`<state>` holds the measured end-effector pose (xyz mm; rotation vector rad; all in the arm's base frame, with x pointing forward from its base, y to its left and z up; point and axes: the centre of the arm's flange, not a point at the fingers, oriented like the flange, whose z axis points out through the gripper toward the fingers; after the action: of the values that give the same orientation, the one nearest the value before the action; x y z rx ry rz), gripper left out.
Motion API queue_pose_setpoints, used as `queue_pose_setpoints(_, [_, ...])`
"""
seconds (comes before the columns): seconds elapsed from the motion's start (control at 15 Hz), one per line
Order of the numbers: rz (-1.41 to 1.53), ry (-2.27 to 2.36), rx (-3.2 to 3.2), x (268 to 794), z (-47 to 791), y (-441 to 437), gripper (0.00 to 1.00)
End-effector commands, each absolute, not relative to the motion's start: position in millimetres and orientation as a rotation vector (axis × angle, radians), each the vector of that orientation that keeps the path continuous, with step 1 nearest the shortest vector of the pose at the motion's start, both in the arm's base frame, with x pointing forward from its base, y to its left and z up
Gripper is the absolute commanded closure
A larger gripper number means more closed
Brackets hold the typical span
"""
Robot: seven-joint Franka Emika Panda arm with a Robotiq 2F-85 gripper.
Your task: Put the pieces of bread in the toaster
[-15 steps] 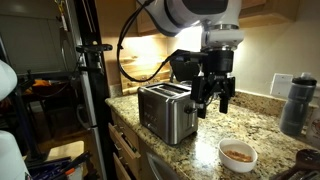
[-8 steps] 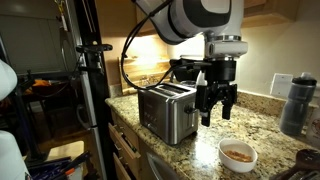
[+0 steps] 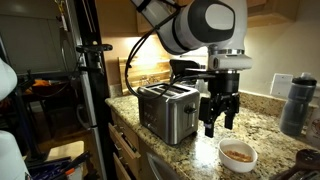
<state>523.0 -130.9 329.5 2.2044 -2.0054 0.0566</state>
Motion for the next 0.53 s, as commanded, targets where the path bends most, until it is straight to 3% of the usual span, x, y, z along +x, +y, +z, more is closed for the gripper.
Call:
queue_pose_setpoints(0.0, [0.084,-1.995,2.246,527,321,-141,0.0])
queue_pose_setpoints(0.47, [0.101,-1.967,2.276,543,309,-158,0.0])
